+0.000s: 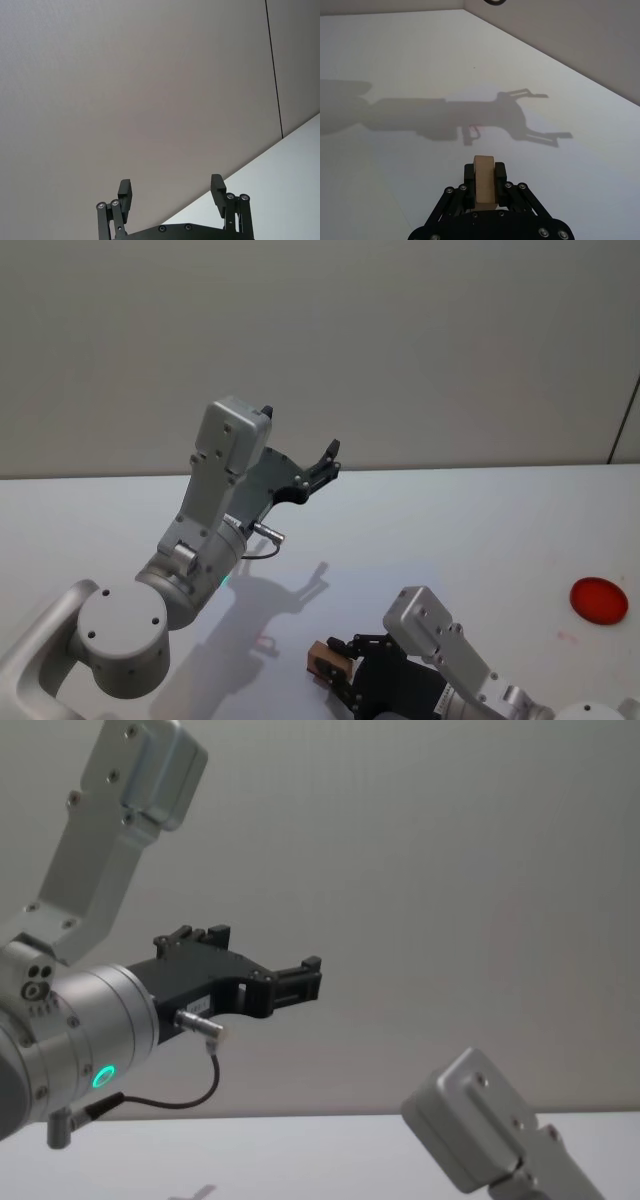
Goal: Use the one hand to pick up the stamp and affix it onto the A4 paper.
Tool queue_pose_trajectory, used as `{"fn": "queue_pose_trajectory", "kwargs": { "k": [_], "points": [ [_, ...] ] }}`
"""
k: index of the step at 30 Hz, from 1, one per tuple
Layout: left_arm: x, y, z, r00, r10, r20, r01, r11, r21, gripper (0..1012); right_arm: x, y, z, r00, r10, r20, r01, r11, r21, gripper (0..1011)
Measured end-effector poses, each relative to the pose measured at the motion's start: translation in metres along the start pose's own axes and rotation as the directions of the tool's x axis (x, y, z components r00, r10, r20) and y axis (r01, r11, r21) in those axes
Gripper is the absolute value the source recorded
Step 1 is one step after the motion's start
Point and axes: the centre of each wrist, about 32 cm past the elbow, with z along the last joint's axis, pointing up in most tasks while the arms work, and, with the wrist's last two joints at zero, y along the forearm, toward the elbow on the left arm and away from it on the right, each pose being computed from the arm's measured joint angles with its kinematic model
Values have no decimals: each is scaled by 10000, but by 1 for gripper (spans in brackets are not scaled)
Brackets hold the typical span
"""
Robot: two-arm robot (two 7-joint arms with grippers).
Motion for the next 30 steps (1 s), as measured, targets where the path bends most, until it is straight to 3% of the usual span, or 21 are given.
{"fn": "queue_pose_trajectory", "kwargs": {
  "k": [17, 30],
  "points": [
    [0, 0, 0, 10000, 0, -1, 0, 10000, 0, 1001, -14, -33, -32, 10000, -30, 16, 31, 9997, -244, 224],
    [0, 0, 0, 10000, 0, 0, 0, 10000, 0, 1001, -30, -115, 107, 9967, 53, -806, -38, 9998, 185, 224]
  ]
}}
